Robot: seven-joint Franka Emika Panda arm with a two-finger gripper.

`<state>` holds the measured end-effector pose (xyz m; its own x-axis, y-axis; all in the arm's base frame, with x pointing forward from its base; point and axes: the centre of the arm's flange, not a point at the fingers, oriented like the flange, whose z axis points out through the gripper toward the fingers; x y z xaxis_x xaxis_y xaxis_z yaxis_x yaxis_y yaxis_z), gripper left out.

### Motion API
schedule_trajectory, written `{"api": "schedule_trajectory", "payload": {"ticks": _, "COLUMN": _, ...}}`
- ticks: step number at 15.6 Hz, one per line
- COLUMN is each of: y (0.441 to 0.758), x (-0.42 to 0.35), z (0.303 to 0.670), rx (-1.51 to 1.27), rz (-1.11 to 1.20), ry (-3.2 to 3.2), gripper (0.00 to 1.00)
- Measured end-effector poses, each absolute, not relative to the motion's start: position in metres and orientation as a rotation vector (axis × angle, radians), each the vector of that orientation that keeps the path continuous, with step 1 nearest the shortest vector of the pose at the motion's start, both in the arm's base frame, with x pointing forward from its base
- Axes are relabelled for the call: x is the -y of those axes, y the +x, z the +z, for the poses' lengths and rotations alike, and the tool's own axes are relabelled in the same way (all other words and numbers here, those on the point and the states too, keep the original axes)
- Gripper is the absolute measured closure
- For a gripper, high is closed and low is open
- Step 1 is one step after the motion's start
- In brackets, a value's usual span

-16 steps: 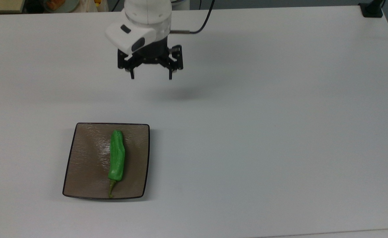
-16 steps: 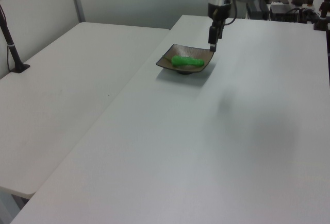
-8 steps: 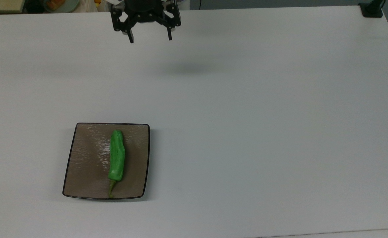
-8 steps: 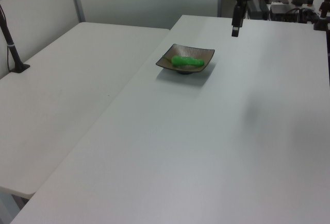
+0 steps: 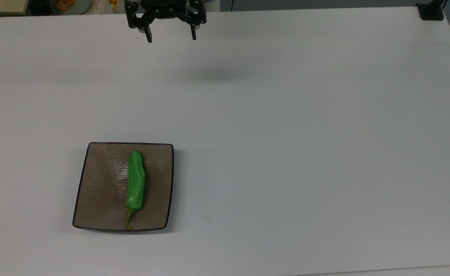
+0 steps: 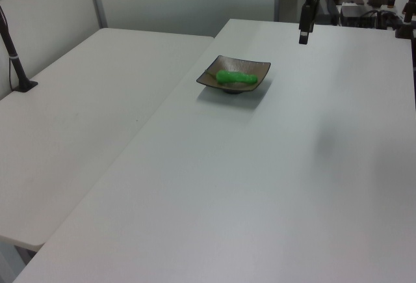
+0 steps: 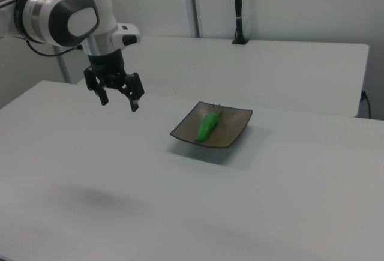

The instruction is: Chili peppers are placed on a ceramic plate

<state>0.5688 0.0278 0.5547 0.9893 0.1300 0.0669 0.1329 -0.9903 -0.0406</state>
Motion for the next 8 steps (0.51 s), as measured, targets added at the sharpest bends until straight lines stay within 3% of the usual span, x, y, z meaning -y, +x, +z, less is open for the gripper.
{"api": "schedule_trajectory", "payload": {"ticks": 8, "y": 0.5676, "x": -0.0249, "z": 0.5482, "rx": 0.207, "rz": -0.076, "ry": -3.143, "gripper": 0.0}}
